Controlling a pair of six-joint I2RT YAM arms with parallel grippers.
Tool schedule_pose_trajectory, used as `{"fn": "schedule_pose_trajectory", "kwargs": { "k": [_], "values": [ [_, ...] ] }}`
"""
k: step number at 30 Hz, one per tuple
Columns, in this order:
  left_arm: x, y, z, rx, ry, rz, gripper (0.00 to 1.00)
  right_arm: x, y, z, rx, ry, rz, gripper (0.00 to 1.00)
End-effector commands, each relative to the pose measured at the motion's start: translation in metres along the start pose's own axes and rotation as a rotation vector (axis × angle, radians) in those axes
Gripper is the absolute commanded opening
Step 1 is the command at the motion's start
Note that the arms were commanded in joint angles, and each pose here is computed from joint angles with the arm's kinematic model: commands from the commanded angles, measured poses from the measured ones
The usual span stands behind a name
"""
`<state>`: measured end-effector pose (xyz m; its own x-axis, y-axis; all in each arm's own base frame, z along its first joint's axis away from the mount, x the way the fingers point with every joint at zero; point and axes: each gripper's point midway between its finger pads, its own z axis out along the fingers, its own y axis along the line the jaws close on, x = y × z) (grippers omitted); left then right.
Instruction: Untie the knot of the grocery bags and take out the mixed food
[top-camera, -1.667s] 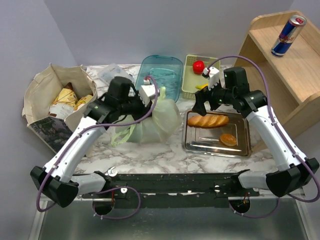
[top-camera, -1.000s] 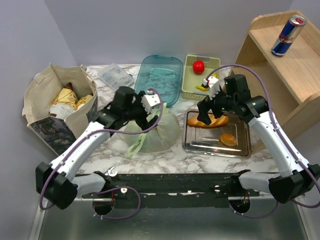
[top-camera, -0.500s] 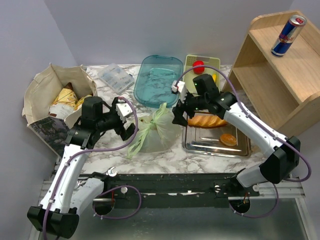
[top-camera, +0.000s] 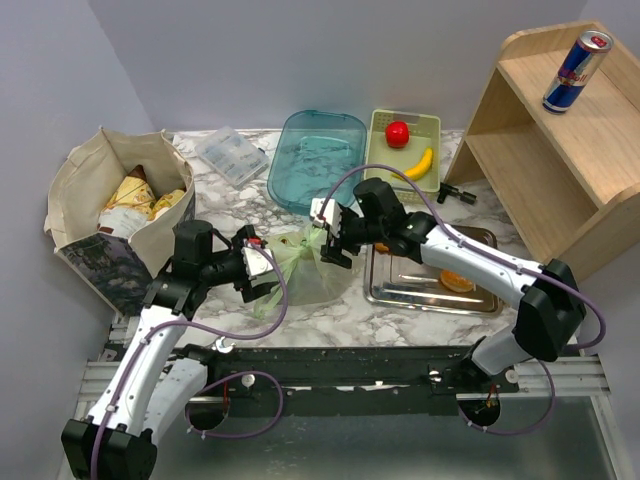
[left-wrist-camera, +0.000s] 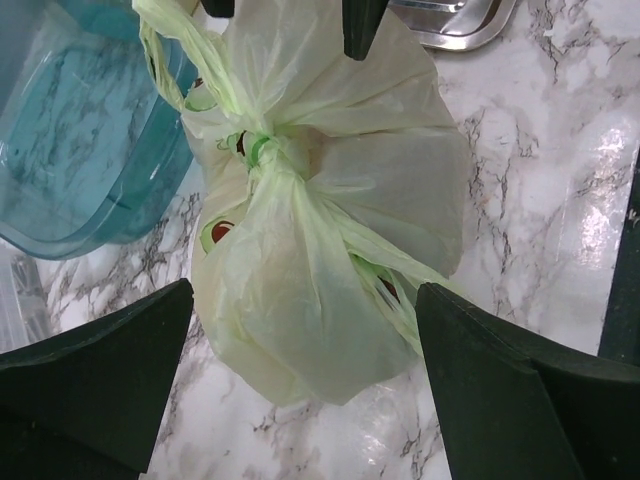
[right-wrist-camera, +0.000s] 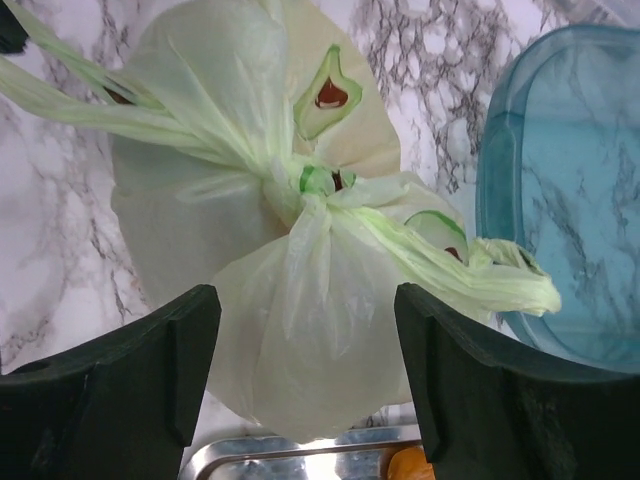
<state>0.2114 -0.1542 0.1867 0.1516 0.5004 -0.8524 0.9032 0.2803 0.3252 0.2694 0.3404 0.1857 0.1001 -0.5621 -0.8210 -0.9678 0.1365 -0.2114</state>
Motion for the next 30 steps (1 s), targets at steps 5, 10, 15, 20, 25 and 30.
{"fn": "schedule_pose_trajectory", "kwargs": {
  "k": [5, 10, 15, 20, 25, 30],
  "values": [
    [-0.003, 0.011, 0.012, 0.081, -0.027, 0.214, 0.81, 0.042, -0.004, 0.017, 0.042, 0.073, -0.119, 0.49],
    [-0.007, 0.027, 0.025, 0.105, -0.032, 0.228, 0.76, 0.042, 0.003, 0.015, 0.024, 0.062, -0.113, 0.19],
    [-0.003, 0.024, 0.042, 0.142, -0.022, 0.261, 0.75, 0.041, 0.000, 0.013, 0.044, 0.062, -0.101, 0.03],
    [0.012, 0.015, 0.059, 0.181, 0.027, 0.260, 0.62, 0.036, -0.003, 0.011, 0.060, 0.049, -0.092, 0.01],
    [0.023, 0.011, 0.063, 0.213, 0.098, 0.158, 0.23, 0.028, -0.008, 0.003, 0.096, 0.038, -0.084, 0.01],
    [0.033, 0.003, 0.049, 0.201, 0.140, 0.129, 0.00, 0.044, -0.008, -0.014, 0.152, 0.101, -0.091, 0.01]
  ]
}}
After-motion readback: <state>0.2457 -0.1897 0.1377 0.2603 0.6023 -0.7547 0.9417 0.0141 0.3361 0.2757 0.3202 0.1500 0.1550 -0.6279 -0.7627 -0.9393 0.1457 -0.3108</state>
